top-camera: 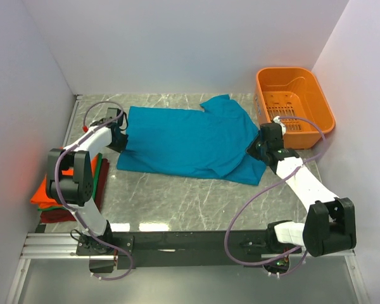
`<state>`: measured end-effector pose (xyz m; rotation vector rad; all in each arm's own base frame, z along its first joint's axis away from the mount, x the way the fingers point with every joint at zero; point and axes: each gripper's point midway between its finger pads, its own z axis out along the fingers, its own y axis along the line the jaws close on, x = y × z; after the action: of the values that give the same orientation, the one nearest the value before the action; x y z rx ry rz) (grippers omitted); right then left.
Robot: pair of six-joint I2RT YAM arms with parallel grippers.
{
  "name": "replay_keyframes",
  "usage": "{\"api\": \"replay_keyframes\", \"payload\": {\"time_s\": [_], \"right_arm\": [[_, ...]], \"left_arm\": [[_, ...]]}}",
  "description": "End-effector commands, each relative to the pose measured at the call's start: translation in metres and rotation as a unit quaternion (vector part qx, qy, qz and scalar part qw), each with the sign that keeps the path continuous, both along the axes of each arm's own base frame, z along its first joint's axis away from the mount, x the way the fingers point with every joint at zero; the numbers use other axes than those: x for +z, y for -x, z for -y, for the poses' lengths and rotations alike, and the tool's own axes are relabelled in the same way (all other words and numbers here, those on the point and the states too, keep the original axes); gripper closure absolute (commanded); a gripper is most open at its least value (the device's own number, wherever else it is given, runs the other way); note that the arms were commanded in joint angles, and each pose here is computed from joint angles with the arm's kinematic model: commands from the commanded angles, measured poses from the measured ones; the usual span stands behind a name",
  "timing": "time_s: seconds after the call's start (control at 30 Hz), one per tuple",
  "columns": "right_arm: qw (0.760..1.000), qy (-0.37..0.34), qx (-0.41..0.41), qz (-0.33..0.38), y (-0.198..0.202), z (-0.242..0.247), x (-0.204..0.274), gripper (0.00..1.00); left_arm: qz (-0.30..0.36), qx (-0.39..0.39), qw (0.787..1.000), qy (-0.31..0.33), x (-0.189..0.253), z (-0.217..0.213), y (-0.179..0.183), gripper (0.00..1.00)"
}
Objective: Fold and stack the t-shirts
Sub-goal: Fold the tshirt
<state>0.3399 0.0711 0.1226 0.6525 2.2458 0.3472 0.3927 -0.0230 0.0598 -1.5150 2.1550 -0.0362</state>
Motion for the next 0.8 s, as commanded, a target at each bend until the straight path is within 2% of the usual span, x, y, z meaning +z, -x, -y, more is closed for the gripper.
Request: {"api": "replay_keyframes", "payload": {"time_s": [0.0,0.43,0.77], "right_arm": [[0.999,0.009,-0.027,0.039,-0.021,0.013,0.019,1.0],[0.996,-0.005,-0.072,0.049,-0.011,0.04,0.007,1.0],[0.997,-0.02,-0.065,0.035,-0.012,0.039,-0.005,1.0]], "left_arm": [[0.032,0.009,0.999,0.002,0.019,0.002,-0.019,0.99],[0.036,0.011,0.999,-0.004,0.025,0.0,-0.028,0.99],[0.029,0.008,1.0,-0.004,0.02,0.0,-0.031,0.99]]}}
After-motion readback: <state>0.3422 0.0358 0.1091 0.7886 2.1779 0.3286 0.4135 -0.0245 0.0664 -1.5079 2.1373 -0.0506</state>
